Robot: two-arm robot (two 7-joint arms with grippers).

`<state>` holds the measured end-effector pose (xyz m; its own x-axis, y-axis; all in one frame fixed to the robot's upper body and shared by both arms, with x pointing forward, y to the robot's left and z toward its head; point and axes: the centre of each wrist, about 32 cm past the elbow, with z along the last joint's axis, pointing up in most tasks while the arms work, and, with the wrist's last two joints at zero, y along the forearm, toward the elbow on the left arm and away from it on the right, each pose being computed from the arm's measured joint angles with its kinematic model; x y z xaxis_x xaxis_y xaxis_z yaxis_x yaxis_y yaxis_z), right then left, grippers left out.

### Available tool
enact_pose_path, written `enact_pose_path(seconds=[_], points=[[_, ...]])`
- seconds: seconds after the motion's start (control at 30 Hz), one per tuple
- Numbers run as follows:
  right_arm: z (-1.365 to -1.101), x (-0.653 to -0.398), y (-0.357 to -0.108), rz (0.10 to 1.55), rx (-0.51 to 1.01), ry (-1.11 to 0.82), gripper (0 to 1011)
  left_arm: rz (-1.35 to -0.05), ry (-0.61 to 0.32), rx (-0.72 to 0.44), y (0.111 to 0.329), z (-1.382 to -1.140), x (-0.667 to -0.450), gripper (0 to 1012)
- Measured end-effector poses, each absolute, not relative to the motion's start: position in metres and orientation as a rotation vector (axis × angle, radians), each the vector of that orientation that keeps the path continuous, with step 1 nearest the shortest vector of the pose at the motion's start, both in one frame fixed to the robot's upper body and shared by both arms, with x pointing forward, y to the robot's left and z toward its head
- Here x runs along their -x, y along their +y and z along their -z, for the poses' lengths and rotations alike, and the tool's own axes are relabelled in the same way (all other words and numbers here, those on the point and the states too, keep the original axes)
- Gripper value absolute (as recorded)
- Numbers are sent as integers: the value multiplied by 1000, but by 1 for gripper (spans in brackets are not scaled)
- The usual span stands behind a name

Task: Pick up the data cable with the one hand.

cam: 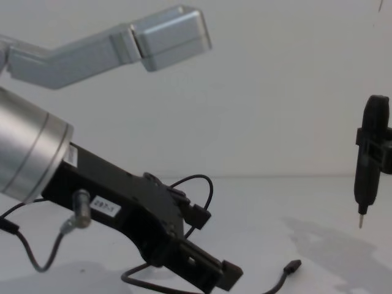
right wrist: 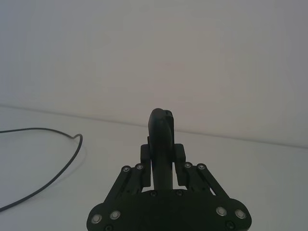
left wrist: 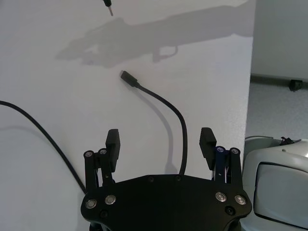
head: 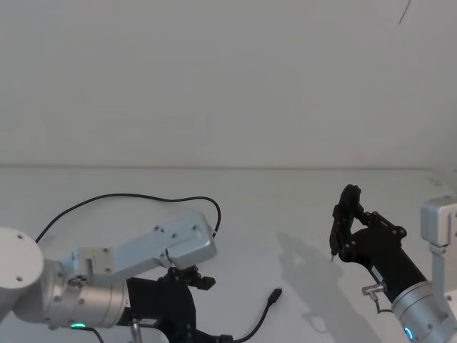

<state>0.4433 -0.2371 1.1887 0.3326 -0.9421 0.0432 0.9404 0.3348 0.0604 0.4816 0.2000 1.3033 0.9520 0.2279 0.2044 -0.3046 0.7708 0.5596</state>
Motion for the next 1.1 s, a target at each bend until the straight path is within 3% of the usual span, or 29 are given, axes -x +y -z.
enact_pose_path(seconds=[0.7,0.83,0.9,1.1], points=[[-1189,-443,-237,1229,-26,-75,283,-299,-100,-655,179,-1281,-487,998],[-1189,-443,-237,1230,-26,-75,283,-300,-99,-658,178,-1280,-487,885],[-1189,-443,-237,1230,-26,-75,283,-301,-98,-659,177,-1279,-487,885],[-1189,-443,-237,1229,-26,-75,283,-302,-98,-661,175,-1277,-488,694]])
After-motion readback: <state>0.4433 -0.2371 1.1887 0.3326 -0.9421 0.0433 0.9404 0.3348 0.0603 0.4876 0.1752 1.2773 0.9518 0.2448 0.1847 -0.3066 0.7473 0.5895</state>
